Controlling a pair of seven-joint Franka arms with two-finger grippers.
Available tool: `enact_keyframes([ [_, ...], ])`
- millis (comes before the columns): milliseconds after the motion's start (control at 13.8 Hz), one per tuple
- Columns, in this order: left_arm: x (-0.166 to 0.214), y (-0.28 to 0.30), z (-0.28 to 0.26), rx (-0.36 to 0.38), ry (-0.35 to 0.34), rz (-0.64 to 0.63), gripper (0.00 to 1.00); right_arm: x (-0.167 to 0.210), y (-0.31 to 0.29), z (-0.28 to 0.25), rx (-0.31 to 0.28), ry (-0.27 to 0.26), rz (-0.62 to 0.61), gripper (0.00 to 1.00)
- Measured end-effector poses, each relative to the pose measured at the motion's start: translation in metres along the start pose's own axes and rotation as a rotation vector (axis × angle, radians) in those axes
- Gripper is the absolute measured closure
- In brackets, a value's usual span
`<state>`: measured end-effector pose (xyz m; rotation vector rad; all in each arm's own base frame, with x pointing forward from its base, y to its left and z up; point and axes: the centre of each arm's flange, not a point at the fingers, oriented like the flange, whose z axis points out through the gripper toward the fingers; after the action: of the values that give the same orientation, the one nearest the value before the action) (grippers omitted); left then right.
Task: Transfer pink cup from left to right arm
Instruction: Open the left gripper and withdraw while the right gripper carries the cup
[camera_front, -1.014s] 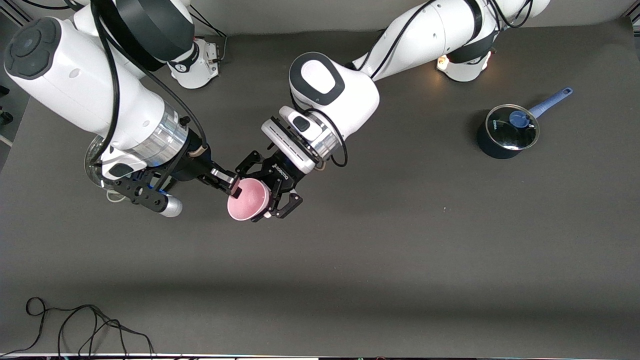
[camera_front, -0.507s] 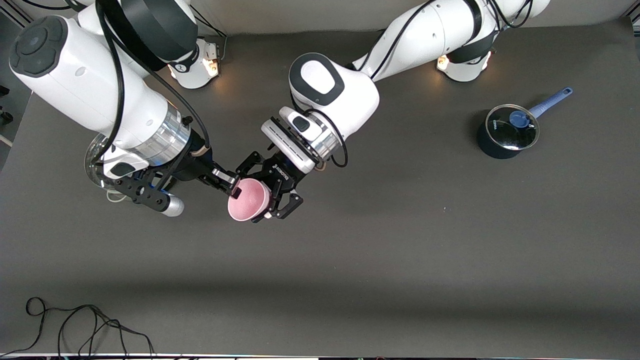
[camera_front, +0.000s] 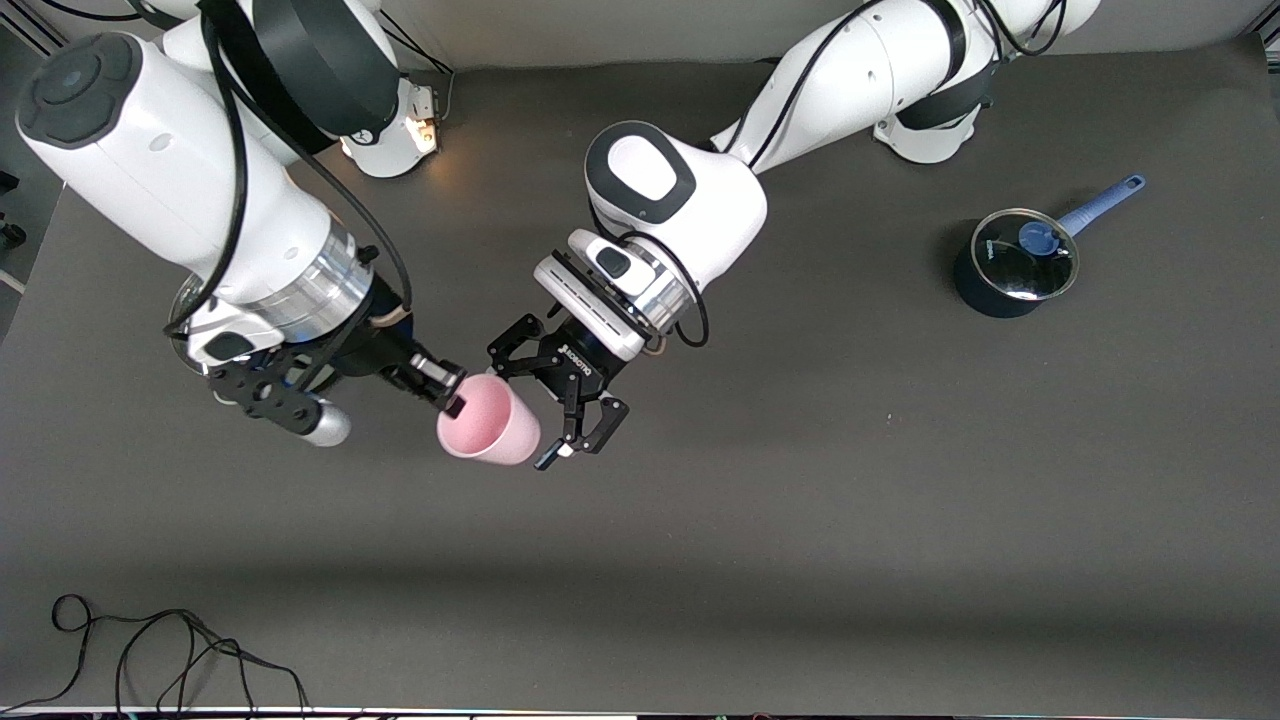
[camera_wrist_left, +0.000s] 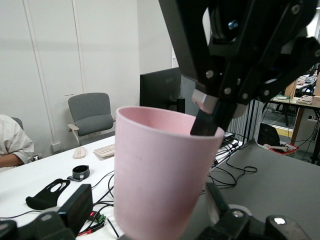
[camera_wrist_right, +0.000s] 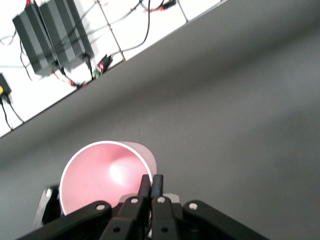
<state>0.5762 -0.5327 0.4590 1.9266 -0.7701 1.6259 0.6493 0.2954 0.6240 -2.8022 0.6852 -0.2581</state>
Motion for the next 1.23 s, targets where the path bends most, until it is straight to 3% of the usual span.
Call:
enact_keyframes([
  [217,0.003,-0.016,-0.001,0.028,0.003,0.04,0.0,0.047,0.037,-0.006,-0.026,0.056,-0.04,0.97],
  [507,-0.039,-0.081,-0.001,0.057,-0.082,0.116,0.0,0.131,0.132,-0.025,-0.085,0.077,-0.246,0.97],
  [869,-0.069,-0.164,-0.009,-0.034,-0.136,0.168,0.0,0.188,0.254,-0.064,-0.167,-0.001,-0.671,0.97],
  [1086,-0.097,-0.227,-0.028,-0.132,-0.193,0.194,0.0,0.195,0.292,-0.046,-0.229,-0.092,-0.837,0.97],
  [1231,-0.118,-0.261,-0.051,-0.201,-0.242,0.19,0.0,0.195,0.299,-0.014,-0.236,-0.128,-0.883,0.97],
])
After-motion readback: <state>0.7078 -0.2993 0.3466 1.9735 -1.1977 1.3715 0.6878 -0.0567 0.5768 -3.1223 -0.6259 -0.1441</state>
